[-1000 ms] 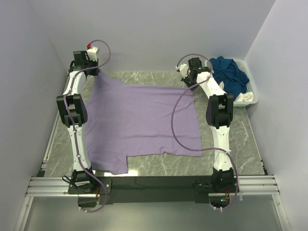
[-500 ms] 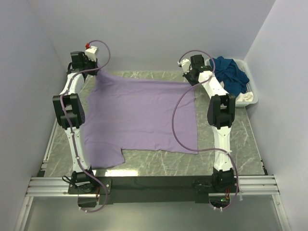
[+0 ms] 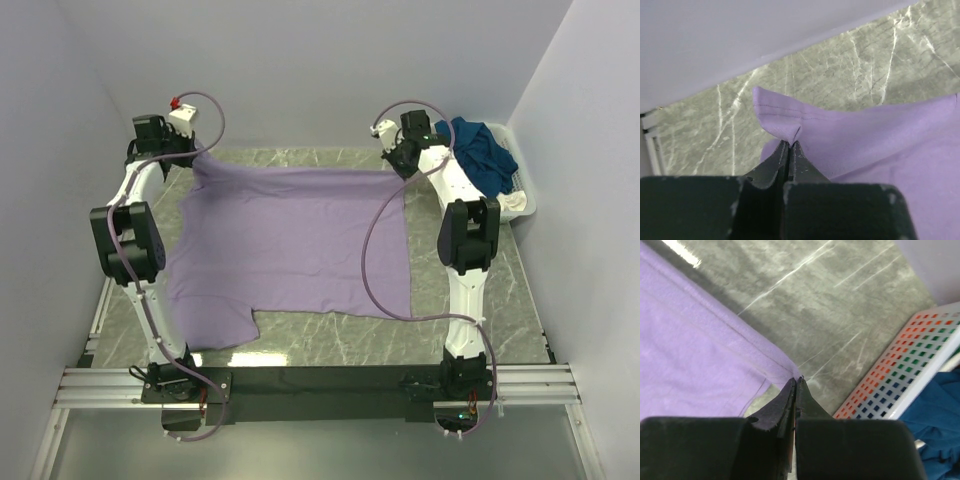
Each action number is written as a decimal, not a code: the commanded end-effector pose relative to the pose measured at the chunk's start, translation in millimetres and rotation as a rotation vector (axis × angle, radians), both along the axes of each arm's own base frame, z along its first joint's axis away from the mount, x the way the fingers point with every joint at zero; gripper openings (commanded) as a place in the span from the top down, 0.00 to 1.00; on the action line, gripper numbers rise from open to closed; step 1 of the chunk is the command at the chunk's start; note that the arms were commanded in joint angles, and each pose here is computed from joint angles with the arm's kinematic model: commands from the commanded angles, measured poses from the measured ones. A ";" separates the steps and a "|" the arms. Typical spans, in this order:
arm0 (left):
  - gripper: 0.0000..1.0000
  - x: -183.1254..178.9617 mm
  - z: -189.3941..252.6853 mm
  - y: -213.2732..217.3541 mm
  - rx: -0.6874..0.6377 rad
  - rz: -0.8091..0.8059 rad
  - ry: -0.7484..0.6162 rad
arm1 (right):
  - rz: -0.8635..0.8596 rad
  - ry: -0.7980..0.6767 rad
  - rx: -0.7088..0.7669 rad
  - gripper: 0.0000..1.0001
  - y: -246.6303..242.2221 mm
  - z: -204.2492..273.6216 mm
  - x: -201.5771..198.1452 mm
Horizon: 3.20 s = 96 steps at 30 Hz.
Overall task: Fold and stack the t-shirts
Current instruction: Fold the tshirt
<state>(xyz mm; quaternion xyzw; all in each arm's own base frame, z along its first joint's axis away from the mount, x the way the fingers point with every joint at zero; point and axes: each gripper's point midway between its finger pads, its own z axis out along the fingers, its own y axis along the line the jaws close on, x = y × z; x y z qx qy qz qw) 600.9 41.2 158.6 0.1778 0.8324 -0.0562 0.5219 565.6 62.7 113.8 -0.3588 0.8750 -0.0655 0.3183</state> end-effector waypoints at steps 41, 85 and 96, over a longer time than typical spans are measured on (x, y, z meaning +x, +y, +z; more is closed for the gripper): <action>0.97 -145.0 -108.4 4.7 0.143 -0.101 0.317 | 0.112 0.317 -0.013 1.00 1.2 -62.4 -102.5; 0.39 -123.9 -89.2 10.2 0.057 -0.263 0.400 | 0.098 0.460 0.068 0.75 27.7 -60.3 -104.6; 0.42 -112.1 -103.4 35.4 0.138 -0.148 0.432 | 0.079 0.510 0.032 0.78 22.3 -79.4 -113.9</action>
